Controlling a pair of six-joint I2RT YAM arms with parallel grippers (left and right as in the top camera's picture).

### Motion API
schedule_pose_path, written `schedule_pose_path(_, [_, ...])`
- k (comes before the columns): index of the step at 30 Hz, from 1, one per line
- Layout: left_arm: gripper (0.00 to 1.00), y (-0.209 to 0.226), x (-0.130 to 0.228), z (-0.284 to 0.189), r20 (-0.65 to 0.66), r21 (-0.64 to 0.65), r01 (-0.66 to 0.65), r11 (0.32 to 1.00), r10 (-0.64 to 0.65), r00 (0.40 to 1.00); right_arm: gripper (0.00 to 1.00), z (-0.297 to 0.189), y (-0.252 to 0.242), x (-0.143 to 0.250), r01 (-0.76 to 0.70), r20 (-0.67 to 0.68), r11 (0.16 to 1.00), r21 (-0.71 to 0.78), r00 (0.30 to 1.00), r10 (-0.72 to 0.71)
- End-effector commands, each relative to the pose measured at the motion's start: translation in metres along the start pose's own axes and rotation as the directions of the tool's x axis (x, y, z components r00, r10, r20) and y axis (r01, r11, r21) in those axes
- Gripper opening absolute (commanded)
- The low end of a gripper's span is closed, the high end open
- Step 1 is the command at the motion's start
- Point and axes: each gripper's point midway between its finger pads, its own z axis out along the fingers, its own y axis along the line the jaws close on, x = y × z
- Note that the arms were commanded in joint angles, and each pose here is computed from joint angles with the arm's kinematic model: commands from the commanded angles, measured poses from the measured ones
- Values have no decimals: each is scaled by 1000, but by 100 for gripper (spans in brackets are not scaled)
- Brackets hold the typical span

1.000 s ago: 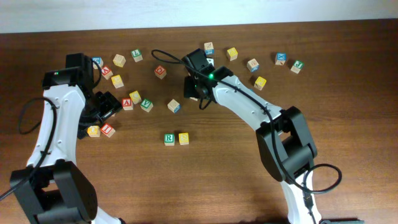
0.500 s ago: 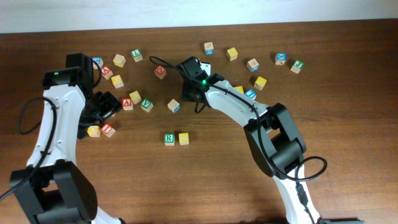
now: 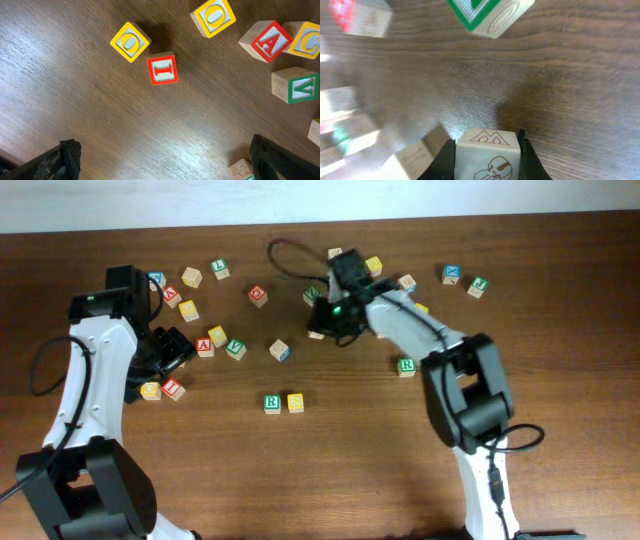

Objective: Spell out RSS

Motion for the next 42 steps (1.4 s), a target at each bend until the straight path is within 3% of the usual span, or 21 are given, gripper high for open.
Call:
schedule_pose_path(1, [99,0,-2,-8,21,13,6,1000,-7,1000,14,-18,26,21,37,-147,946,-321,985,-88])
schedule_pose_path(7, [99,0,-2,-8,21,13,7,1000,-7,1000,19,-9,6,56,-38,-223,885,-465,972,-75])
schedule_pose_path(11, [99,0,-2,-8,21,13,6,1000,-7,1000,20,-7,-26,69,-120,-261,894,-431,965,4])
schedule_pose_path(13, [99,0,-2,-8,21,13,6,1000,-7,1000,36,-9,-42,64,-141,-250,907,-397,967,41])
schedule_pose_path(16, [99,0,-2,-8,21,13,6,1000,-7,1000,50,-15,-58,53,-161,-225,911,-379,971,78])
schedule_pose_path(22, [99,0,-2,-8,21,13,7,1000,-7,1000,53,-17,-96,44,-189,-186,958,-214,971,150])
schedule_pose_path(25, [99,0,-2,-8,21,13,7,1000,-7,1000,53,-30,-92,40,-116,-188,978,-173,979,83])
schedule_pose_path(30, [99,0,-2,-8,21,13,7,1000,-7,1000,51,-82,-67,29,106,-170,991,84,981,-91])
schedule_pose_path(34, [99,0,-2,-8,21,13,6,1000,-7,1000,51,-92,-52,51,298,-234,891,343,945,-226])
schedule_pose_path(36, [99,0,-2,-8,21,13,6,1000,-7,1000,51,-84,-45,69,427,-303,766,481,901,-312])
schedule_pose_path(39, [99,0,-2,-8,21,13,6,1000,-7,1000,51,-71,-23,81,539,-332,634,556,842,-425])
schedule_pose_path(42, [99,0,-2,-8,21,13,6,1000,-7,1000,51,-62,-10,86,579,-337,577,576,811,-478])
